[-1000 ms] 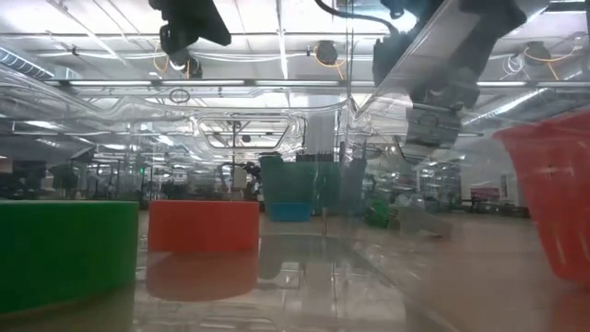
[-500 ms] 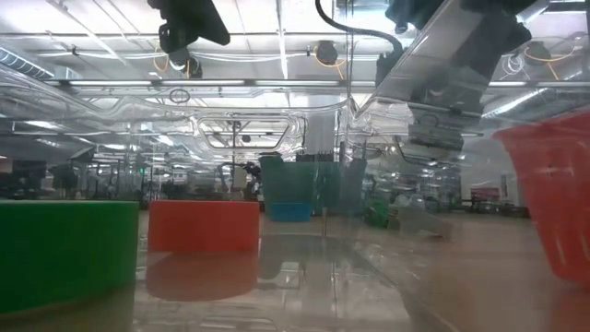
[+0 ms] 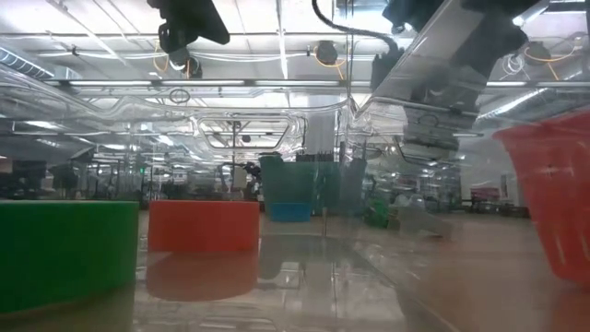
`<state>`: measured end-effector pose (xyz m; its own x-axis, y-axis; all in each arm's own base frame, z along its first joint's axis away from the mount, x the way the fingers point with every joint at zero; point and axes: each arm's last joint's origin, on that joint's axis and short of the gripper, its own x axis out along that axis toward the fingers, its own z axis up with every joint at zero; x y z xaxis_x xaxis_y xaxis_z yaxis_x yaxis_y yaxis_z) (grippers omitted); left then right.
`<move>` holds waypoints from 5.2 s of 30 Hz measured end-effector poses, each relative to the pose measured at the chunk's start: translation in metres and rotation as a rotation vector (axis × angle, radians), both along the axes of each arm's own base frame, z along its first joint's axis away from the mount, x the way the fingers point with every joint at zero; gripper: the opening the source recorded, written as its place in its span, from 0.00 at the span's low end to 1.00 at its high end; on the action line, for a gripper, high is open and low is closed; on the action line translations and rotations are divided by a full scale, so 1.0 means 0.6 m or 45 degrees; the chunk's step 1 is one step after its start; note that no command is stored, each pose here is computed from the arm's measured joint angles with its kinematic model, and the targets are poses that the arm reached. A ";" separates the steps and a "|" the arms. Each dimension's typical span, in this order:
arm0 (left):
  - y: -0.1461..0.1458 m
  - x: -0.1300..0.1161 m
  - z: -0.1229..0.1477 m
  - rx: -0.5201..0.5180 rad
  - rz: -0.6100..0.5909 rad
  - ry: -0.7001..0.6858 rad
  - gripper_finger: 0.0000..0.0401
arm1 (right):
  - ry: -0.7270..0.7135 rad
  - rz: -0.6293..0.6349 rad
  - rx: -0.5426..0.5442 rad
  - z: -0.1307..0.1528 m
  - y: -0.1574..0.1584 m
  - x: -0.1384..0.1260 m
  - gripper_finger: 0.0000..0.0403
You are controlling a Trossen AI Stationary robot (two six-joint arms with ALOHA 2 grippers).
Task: Pick and place Stapler, Stapler remover, tape
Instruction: Put the blue staple remover into the orange basket
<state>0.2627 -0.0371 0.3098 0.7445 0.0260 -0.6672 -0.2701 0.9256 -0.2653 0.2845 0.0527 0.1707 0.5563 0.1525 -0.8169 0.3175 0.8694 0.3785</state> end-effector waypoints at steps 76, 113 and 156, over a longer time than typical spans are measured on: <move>0.000 0.000 0.000 0.037 -0.033 0.007 0.00 | 0.135 0.041 0.252 -0.016 0.055 -0.017 0.12; 0.005 0.000 -0.001 0.101 -0.078 0.017 0.00 | 0.110 0.089 0.973 0.119 0.152 -0.112 0.00; 0.024 0.000 -0.003 0.083 -0.020 0.040 0.00 | 0.078 0.148 0.854 -0.005 0.196 -0.031 0.00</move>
<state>0.2626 -0.0227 0.3078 0.7236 0.0583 -0.6877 -0.2627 0.9447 -0.1962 0.2659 0.1701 0.1678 0.4615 0.6927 -0.5542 0.2738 0.4830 0.8317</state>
